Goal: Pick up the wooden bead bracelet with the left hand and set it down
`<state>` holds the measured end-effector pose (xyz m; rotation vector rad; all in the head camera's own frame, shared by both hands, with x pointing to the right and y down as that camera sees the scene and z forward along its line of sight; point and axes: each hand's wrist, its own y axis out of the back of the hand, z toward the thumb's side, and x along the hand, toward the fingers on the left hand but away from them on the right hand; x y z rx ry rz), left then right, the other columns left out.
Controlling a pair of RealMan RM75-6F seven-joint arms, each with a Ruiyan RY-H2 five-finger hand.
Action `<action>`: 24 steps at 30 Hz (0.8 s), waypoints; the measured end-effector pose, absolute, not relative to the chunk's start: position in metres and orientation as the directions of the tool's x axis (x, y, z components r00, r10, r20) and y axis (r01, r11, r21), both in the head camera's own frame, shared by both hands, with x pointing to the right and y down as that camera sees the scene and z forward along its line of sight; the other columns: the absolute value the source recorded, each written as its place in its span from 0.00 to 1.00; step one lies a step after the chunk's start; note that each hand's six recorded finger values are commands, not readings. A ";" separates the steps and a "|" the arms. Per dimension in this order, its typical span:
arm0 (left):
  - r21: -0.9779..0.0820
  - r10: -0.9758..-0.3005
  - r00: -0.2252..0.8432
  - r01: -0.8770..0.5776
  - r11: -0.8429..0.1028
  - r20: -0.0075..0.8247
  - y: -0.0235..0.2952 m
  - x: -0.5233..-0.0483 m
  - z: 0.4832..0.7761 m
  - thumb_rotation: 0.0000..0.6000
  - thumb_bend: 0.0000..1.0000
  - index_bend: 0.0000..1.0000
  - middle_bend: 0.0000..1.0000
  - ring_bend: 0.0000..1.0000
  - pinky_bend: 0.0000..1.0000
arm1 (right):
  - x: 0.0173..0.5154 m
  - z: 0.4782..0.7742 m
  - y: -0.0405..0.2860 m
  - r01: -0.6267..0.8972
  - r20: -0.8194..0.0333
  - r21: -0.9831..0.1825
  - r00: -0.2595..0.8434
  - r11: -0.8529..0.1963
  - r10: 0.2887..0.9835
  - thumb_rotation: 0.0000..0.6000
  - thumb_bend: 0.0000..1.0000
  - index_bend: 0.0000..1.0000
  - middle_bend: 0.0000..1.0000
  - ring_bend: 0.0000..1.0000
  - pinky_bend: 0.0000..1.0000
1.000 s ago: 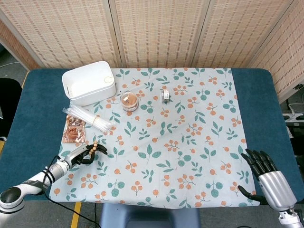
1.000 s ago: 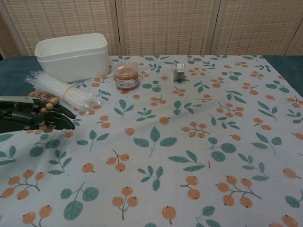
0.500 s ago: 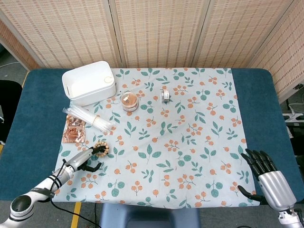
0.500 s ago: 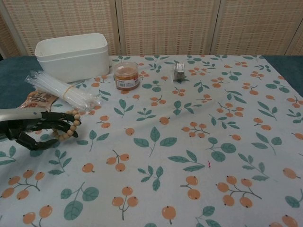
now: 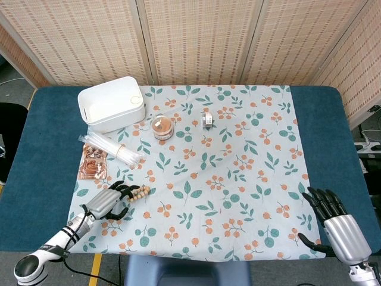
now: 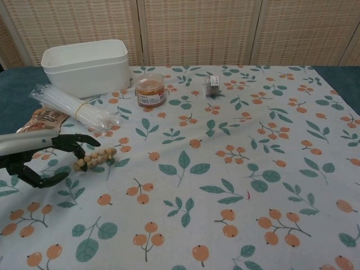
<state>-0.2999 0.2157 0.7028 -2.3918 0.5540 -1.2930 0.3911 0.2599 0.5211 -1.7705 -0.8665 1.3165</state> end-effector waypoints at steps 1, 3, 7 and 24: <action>-0.495 -0.509 0.509 -0.176 -0.851 0.695 0.215 -0.300 0.702 1.00 0.52 0.13 0.48 0.12 0.00 | 0.391 0.521 0.260 0.082 -0.458 -0.869 0.241 -0.488 0.856 0.72 0.20 0.00 0.00 0.00 0.00; -0.500 -0.519 0.515 -0.189 -0.845 0.682 0.216 -0.300 0.701 1.00 0.52 0.14 0.49 0.13 0.00 | 0.391 0.521 0.260 0.081 -0.458 -0.869 0.242 -0.489 0.855 0.72 0.20 0.00 0.00 0.00 0.00; -0.513 -0.541 0.524 -0.215 -0.831 0.658 0.214 -0.301 0.699 1.00 0.52 0.14 0.48 0.14 0.00 | 0.391 0.522 0.260 0.080 -0.459 -0.869 0.242 -0.489 0.855 0.72 0.20 0.00 0.00 0.00 0.00; -0.730 -0.758 0.363 -0.243 -0.639 0.542 0.256 -0.382 0.623 1.00 0.50 0.00 0.00 0.00 0.00 | 0.395 0.524 0.259 0.031 -0.451 -0.884 0.201 -0.466 0.870 0.72 0.20 0.00 0.00 0.00 0.00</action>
